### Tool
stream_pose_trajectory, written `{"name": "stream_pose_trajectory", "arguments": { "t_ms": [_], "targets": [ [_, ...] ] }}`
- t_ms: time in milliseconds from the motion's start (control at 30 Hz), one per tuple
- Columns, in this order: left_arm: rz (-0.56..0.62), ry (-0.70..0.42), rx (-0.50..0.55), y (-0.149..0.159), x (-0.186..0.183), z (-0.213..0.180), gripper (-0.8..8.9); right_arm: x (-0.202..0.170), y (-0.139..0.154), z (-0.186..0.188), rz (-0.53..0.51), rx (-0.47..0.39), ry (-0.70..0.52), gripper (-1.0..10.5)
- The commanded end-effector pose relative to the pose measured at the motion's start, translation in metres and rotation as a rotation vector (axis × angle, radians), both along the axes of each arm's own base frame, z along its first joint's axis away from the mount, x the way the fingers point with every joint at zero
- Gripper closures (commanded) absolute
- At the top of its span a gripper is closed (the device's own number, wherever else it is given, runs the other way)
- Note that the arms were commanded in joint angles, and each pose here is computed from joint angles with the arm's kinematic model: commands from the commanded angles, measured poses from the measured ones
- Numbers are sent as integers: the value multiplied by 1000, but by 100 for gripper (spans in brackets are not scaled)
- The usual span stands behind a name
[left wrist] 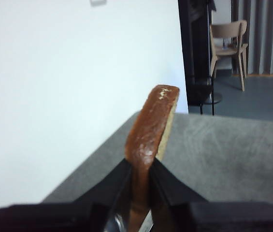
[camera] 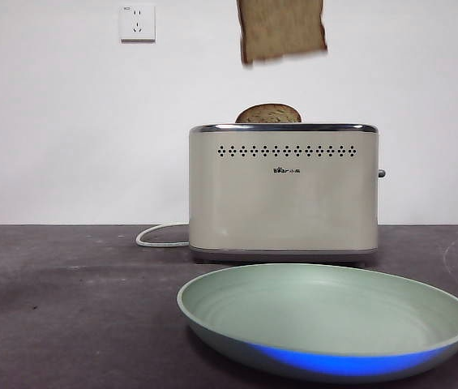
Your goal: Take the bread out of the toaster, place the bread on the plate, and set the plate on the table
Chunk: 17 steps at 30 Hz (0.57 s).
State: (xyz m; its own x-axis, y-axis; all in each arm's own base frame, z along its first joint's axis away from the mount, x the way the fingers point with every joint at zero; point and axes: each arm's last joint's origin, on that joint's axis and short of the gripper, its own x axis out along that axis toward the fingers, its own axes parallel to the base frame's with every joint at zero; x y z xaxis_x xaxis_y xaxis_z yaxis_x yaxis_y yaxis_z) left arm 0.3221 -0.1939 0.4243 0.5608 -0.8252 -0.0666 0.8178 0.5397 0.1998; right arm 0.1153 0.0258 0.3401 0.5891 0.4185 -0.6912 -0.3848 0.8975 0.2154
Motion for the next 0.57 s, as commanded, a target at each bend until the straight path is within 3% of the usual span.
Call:
{"name": "stream_pose_trajectory", "arguments": {
  "t_ms": [33, 233, 567],
  "targets": [
    [-9, -20, -15, 9, -19, 19, 821, 5, 1, -1, 1, -3, 12, 381],
    [-9, 13, 3, 37, -70, 50, 821, 29, 4, -12, 0, -14, 99, 383],
    [-9, 145, 97, 67, -123, 57, 819, 83, 12, -45, -7, -31, 273, 384]
  ]
}}
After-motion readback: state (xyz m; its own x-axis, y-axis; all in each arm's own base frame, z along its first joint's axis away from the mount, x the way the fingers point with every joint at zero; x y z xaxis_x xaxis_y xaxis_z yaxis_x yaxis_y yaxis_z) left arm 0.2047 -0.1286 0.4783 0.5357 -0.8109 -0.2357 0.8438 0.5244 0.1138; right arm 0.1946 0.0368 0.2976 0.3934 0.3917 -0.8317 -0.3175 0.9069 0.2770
